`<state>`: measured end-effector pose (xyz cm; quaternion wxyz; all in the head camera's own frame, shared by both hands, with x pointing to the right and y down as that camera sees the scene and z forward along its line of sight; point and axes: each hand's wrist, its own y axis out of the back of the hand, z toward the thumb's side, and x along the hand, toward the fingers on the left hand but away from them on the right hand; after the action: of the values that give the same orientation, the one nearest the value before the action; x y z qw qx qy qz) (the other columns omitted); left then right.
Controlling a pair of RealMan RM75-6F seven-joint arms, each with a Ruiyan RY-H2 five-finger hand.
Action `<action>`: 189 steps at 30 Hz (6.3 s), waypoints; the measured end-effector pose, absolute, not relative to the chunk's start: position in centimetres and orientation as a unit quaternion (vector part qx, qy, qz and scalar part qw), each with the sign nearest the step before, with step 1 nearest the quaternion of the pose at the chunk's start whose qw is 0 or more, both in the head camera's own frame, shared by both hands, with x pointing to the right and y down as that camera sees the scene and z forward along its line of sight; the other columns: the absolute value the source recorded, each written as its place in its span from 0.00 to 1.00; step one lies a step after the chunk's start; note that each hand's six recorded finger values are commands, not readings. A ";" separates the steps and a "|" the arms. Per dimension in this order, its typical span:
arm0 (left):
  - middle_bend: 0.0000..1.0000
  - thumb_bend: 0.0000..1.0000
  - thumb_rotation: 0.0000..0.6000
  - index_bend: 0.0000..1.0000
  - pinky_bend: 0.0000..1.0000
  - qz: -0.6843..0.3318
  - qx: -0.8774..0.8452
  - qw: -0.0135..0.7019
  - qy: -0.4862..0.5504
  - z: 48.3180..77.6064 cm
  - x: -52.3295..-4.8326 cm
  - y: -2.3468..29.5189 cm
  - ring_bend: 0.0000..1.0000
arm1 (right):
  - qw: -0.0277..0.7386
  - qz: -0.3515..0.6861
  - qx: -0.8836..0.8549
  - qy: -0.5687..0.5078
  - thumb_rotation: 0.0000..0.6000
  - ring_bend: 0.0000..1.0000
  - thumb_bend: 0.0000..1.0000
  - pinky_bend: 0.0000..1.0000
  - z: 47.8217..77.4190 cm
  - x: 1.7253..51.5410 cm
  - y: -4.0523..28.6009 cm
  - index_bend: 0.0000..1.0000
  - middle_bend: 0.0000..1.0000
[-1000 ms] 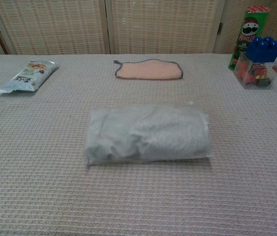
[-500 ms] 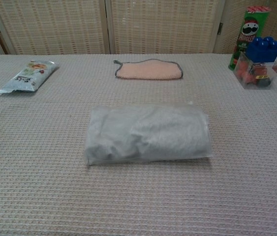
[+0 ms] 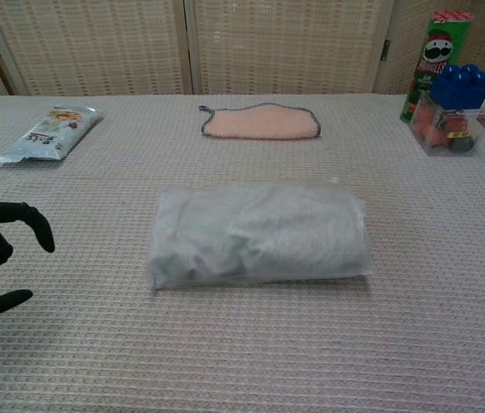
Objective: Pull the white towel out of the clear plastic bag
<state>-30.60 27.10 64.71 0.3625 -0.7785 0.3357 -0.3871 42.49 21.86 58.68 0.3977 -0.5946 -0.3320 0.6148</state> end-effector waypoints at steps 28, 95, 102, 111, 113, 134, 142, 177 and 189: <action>1.00 0.28 1.00 0.43 1.00 -0.400 -0.770 0.365 0.338 70.2 -21.4 25.2 1.00 | 0.383 0.627 -0.593 -0.329 1.00 0.00 0.10 0.00 58.8 43.2 21.5 0.00 0.00; 1.00 0.62 1.00 0.74 1.00 -0.365 -0.775 0.370 0.359 70.9 -20.6 24.2 1.00 | 0.341 0.467 -0.746 -0.329 1.00 0.00 0.33 0.00 71.6 29.8 16.5 0.37 0.00; 1.00 0.62 1.00 0.74 1.00 -0.367 -0.775 0.369 0.358 71.1 -20.5 24.0 1.00 | 0.318 0.434 -0.762 -0.361 1.00 0.00 0.33 0.00 72.9 27.5 16.2 0.38 0.00; 1.00 0.62 1.00 0.74 1.00 -0.367 -0.767 0.369 0.377 70.7 -21.2 23.0 1.00 | 0.278 0.413 -0.781 -0.378 1.00 0.00 0.34 0.00 74.5 25.6 16.3 0.37 0.00; 1.00 0.63 1.00 0.74 1.00 -0.366 -0.767 0.362 0.383 70.7 -21.3 22.9 1.00 | 0.265 0.407 -0.786 -0.382 1.00 0.00 0.34 0.00 74.8 25.3 16.3 0.37 0.00; 1.00 0.63 1.00 0.74 1.00 -0.375 -0.752 0.337 0.424 70.5 -21.8 21.6 1.00 | 0.123 0.332 -0.824 -0.442 1.00 0.00 0.43 0.00 78.4 22.7 17.4 0.56 0.07; 1.00 0.63 1.00 0.75 1.00 -0.376 -0.752 0.337 0.424 70.4 -22.0 21.6 1.00 | 0.124 0.316 -0.825 -0.451 1.00 0.00 0.58 0.00 78.4 22.0 17.6 0.75 0.16; 1.00 0.63 1.00 0.76 1.00 -0.476 -0.649 0.406 0.432 69.9 -36.5 17.6 1.00 | 0.314 0.402 -0.706 -0.492 1.00 0.00 0.62 0.00 67.6 40.7 12.0 0.82 0.19; 1.00 0.21 1.00 0.26 1.00 -0.476 -0.671 0.383 0.421 68.8 -37.8 19.5 0.99 | 0.285 0.462 -0.695 -0.472 1.00 0.00 0.33 0.00 67.3 44.4 12.7 0.02 0.00</action>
<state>-37.77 19.50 68.81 0.3827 -0.6706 0.4211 -0.4760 44.36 12.66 67.33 0.2850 -0.6950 -0.4720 0.4616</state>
